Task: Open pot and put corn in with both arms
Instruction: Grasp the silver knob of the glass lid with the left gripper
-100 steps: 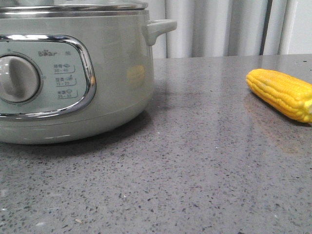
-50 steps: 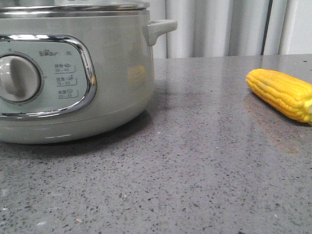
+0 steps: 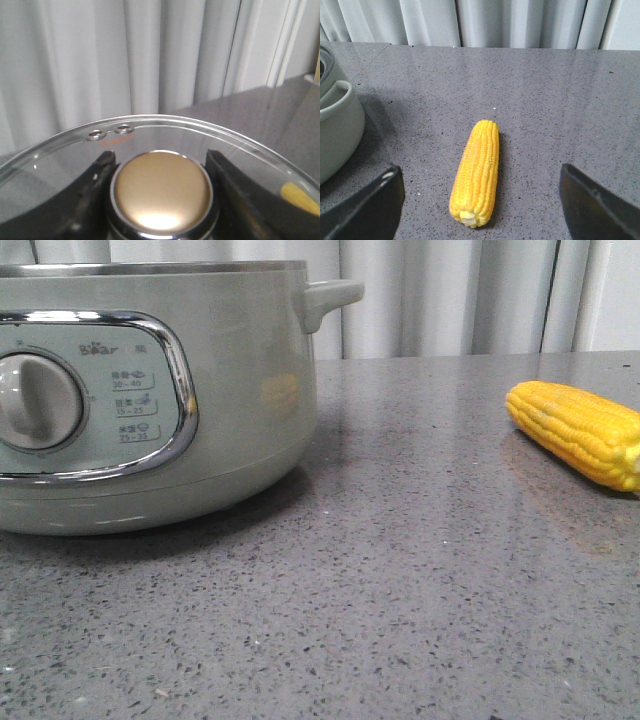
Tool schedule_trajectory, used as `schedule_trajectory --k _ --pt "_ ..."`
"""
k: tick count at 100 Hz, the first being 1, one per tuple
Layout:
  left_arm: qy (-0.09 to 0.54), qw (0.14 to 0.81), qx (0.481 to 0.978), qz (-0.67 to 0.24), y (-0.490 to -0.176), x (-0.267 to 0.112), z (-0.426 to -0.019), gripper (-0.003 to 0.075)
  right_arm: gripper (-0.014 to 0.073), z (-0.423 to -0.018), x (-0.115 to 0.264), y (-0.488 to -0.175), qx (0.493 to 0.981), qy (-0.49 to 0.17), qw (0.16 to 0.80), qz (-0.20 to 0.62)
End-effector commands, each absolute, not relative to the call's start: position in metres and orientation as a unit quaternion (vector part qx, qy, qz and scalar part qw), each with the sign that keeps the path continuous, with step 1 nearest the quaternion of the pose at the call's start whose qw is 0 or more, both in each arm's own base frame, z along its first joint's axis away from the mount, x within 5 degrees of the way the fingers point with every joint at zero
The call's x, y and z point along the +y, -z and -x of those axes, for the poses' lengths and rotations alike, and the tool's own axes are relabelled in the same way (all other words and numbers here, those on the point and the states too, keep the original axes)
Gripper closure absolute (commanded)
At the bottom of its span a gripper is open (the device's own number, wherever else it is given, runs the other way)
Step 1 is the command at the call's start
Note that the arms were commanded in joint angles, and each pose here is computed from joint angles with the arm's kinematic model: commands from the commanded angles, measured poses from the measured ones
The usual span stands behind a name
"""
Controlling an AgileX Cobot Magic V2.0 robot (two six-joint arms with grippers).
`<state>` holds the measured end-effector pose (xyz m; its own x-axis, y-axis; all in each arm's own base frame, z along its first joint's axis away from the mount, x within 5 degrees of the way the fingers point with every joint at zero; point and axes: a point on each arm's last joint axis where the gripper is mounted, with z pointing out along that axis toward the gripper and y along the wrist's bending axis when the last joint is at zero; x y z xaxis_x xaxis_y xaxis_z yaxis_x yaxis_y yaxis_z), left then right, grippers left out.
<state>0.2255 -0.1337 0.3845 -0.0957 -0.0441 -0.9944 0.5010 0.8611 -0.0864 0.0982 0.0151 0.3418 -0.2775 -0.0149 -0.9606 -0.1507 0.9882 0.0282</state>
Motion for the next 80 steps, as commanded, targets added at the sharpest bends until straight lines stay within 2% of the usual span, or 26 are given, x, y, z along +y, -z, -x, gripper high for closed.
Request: schedule_trajectory --k 1,16,39,56,66,80 --pt "0.225 0.738 0.623 -0.132 -0.441 -0.117 -0.207 0.064 0.0041 -0.101 0.014 -0.358 0.768 -0.051 0.636 0.051" --pt "0.181 0.745 0.634 -0.098 -0.452 -0.082 -0.198 0.0638 0.0041 -0.101 0.014 -0.358 0.768 -0.051 0.636 0.051" --pt "0.057 0.767 0.639 0.007 -0.459 -0.011 -0.18 0.0638 0.0041 -0.101 0.014 -0.358 0.77 -0.051 0.634 0.051" --pt "-0.032 0.755 0.646 0.106 -0.441 0.036 -0.172 0.0639 0.0041 -0.101 0.015 -0.359 0.767 -0.065 0.636 0.044" --pt "-0.034 0.742 0.653 0.147 -0.425 0.047 -0.172 0.0639 0.0041 -0.101 0.015 -0.36 0.763 -0.065 0.641 0.043" --pt "-0.031 0.713 0.682 0.157 -0.395 0.049 -0.177 0.0639 0.0041 -0.101 0.016 -0.361 0.758 -0.07 0.647 0.04"
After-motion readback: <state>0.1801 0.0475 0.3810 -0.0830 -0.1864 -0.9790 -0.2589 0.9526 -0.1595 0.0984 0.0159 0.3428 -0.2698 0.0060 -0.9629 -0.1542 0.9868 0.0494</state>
